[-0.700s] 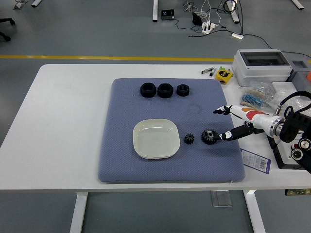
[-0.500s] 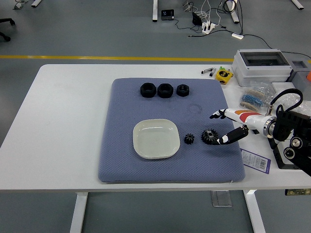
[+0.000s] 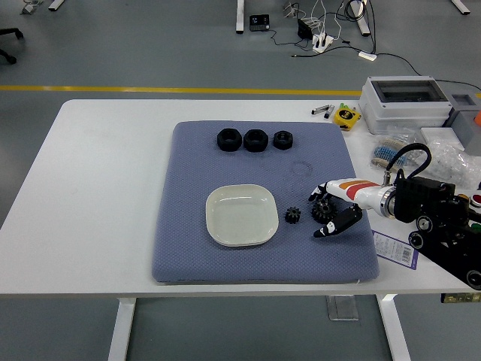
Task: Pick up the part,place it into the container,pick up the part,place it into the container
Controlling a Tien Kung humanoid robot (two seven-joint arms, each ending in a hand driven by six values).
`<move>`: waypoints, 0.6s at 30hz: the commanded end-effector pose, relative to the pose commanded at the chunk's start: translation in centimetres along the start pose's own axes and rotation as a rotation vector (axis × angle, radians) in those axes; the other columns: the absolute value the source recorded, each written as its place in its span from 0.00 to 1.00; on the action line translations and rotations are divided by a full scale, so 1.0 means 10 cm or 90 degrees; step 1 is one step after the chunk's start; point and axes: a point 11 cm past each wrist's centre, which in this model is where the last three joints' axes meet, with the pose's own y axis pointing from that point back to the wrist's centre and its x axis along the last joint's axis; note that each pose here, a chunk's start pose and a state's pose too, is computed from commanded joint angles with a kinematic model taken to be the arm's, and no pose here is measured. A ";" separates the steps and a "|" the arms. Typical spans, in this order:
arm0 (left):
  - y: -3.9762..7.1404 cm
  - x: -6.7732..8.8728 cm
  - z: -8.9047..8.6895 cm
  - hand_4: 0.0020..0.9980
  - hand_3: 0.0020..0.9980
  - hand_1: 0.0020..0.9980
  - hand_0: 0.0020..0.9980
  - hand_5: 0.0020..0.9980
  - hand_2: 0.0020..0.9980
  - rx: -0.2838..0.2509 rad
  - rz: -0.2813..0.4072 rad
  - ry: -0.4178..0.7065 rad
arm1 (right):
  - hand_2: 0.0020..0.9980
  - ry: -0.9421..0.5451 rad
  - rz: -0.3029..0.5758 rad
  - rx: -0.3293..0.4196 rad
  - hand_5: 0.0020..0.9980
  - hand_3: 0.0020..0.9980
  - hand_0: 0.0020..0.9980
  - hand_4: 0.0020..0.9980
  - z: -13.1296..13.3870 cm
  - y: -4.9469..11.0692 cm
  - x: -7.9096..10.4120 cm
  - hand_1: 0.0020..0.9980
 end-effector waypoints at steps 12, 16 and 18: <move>0.00 0.00 0.00 0.62 0.57 0.62 0.71 0.71 0.65 0.001 -0.001 -0.003 | 0.65 0.059 0.030 0.009 0.16 0.57 0.64 0.79 0.06 -0.07 -0.03 0.63; 0.00 0.00 0.00 0.62 0.57 0.62 0.71 0.71 0.65 0.001 -0.001 -0.003 | 0.65 0.080 0.036 0.011 0.16 0.57 0.64 0.79 0.08 -0.08 -0.03 0.63; 0.00 -0.01 0.00 0.62 0.57 0.62 0.71 0.71 0.65 0.001 -0.001 -0.004 | 0.59 0.096 0.037 0.015 0.04 0.54 0.60 0.65 0.07 -0.08 -0.04 0.58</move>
